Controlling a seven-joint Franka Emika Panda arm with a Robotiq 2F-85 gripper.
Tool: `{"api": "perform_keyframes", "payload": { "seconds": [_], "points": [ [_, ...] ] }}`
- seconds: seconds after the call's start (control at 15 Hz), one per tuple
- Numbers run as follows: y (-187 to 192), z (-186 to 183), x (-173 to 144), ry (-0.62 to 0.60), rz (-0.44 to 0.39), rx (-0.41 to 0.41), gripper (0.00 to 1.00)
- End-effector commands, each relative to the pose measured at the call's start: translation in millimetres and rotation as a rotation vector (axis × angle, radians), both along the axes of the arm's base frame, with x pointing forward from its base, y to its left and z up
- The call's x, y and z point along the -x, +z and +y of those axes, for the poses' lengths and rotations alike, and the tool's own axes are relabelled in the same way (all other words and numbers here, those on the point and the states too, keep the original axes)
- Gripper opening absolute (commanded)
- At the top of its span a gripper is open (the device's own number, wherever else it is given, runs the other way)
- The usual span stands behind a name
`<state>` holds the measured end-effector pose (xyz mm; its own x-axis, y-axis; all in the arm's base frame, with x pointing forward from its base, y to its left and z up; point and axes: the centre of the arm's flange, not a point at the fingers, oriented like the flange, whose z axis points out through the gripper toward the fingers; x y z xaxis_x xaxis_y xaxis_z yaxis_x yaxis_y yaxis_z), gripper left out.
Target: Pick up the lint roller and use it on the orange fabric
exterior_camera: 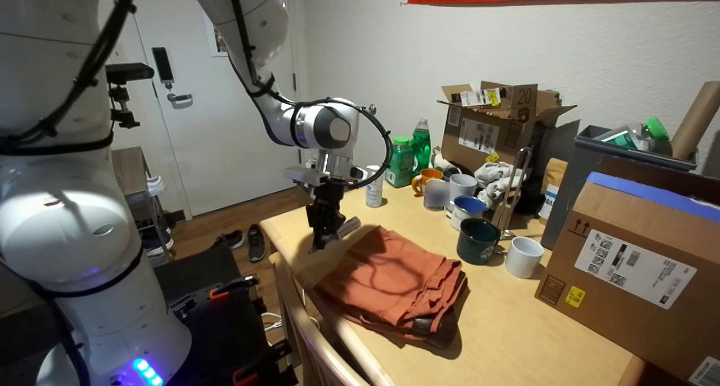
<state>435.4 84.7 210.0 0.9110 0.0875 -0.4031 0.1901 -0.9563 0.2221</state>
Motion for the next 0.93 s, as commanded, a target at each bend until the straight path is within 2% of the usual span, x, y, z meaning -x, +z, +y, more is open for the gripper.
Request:
{"api": "perform_keyframes", "payload": {
  "seconds": [0.0,0.47,0.53,0.87],
  "points": [
    [11,19,4,0.038,-0.021,-0.007,0.03],
    [8,34,-13,0.108,-0.06,-0.074,0.03],
    [7,33,-6,0.092,-0.052,-0.046,0.11],
    [6,34,-9,0.095,-0.056,-0.05,0.11]
  ]
}}
